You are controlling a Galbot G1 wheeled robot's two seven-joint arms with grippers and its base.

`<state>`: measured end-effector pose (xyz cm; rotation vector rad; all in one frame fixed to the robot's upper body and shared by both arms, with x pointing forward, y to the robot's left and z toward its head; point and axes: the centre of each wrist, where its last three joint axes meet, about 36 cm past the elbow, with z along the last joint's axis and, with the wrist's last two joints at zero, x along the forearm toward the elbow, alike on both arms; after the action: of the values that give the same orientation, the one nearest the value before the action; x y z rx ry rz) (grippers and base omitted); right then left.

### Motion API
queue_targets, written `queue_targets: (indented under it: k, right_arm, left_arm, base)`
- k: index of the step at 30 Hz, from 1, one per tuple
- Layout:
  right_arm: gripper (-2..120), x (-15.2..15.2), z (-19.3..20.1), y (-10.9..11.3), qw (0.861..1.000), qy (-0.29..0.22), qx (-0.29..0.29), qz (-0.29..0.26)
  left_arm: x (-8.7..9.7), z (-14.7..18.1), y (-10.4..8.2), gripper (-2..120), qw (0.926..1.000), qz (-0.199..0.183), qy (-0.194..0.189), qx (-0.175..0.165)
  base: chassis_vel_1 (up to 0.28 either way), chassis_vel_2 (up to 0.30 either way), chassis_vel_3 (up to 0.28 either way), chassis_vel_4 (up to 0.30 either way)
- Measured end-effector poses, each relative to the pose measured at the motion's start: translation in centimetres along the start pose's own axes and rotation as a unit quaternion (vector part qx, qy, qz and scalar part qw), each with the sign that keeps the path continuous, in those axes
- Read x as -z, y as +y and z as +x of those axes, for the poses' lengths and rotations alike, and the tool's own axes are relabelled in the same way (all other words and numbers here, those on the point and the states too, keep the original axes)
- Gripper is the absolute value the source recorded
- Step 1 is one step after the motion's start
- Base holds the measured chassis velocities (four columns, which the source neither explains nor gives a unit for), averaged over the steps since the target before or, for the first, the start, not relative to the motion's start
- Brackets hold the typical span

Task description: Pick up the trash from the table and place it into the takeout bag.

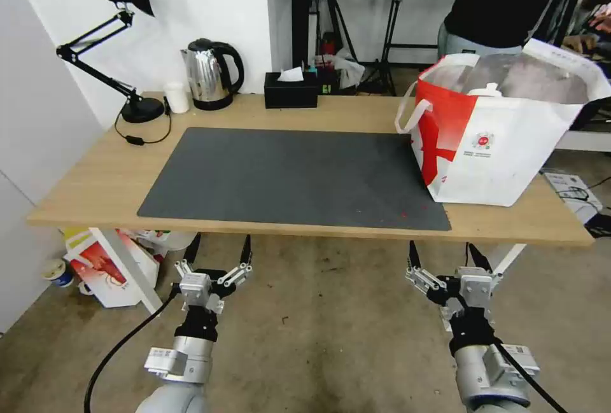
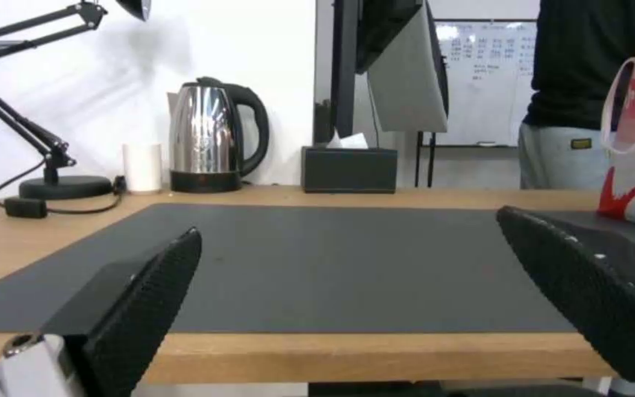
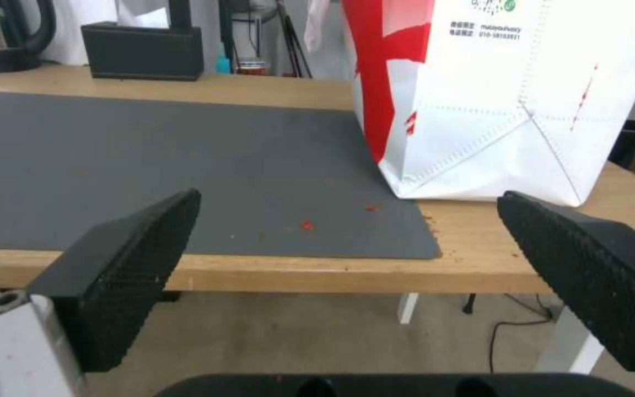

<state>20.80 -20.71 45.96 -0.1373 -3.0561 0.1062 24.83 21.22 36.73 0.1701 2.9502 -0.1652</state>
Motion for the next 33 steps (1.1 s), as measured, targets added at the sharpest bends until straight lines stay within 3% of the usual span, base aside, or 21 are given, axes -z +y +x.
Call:
queue_targets:
  k: [33]
  right_arm:
    - [100,0.0,0.0,0.0,1.0,0.0,0.0,0.0]
  left_arm:
    - [-0.31,-0.11,0.25,100,1.0,-0.001,0.006,-0.003]
  base:
    - [0.0,0.0,0.0,0.0]
